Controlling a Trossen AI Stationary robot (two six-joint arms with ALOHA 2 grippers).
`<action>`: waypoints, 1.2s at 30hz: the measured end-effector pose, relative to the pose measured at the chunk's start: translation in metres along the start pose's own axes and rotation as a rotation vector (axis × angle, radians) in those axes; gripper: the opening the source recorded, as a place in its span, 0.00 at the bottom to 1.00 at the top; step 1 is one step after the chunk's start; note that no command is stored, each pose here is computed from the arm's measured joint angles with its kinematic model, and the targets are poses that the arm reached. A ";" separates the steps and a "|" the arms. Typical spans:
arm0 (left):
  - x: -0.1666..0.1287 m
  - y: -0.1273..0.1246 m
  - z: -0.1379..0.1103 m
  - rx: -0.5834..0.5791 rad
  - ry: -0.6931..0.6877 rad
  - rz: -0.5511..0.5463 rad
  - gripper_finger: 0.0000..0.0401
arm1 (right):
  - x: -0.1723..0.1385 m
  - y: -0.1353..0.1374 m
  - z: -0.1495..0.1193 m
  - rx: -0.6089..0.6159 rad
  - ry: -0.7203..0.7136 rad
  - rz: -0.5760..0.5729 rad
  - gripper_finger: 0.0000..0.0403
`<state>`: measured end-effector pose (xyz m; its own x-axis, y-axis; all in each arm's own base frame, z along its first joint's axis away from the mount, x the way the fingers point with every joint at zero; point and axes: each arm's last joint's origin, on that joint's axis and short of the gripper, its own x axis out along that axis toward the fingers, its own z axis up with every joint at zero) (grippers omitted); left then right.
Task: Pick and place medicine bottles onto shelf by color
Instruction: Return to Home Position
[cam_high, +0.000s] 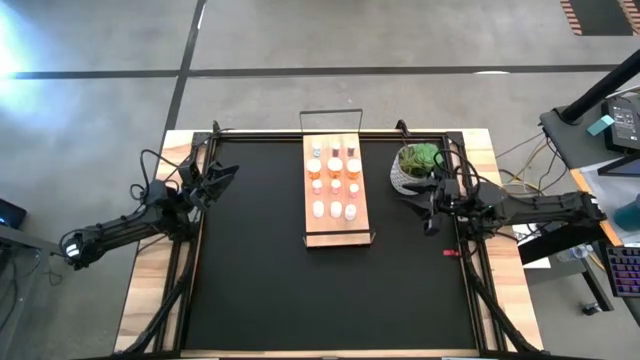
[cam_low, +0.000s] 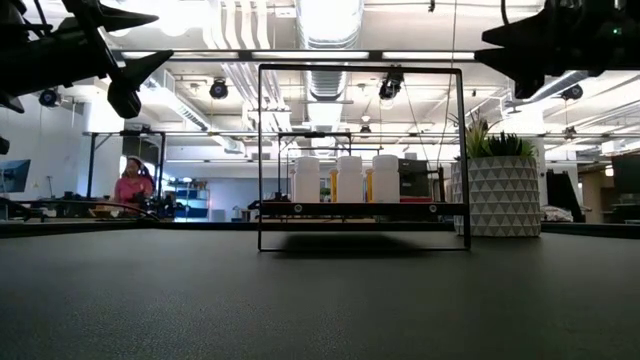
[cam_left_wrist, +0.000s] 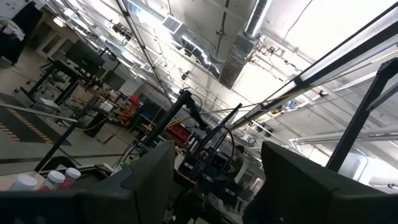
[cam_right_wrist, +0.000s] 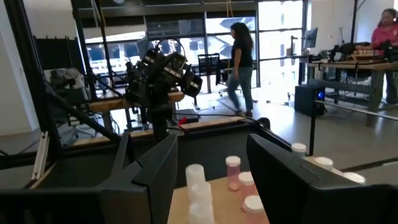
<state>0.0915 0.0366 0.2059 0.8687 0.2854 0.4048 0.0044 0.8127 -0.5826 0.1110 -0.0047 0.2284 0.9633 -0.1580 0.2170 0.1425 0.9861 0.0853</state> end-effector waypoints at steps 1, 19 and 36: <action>0.000 0.000 0.000 0.000 0.000 0.001 0.56 | -0.001 0.000 0.000 -0.001 0.002 0.000 0.45; 0.000 0.000 0.000 0.000 0.000 0.001 0.56 | -0.022 -0.004 -0.002 -0.005 0.031 -0.002 0.45; 0.000 0.000 0.000 0.000 0.000 0.000 0.56 | -0.029 -0.005 -0.006 -0.010 0.066 -0.004 0.45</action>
<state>0.0915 0.0366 0.2059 0.8686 0.2858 0.4047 0.0041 0.8126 -0.5828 0.0837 -0.0047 0.2162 0.9755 -0.1588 0.1522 0.1486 0.9860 0.0759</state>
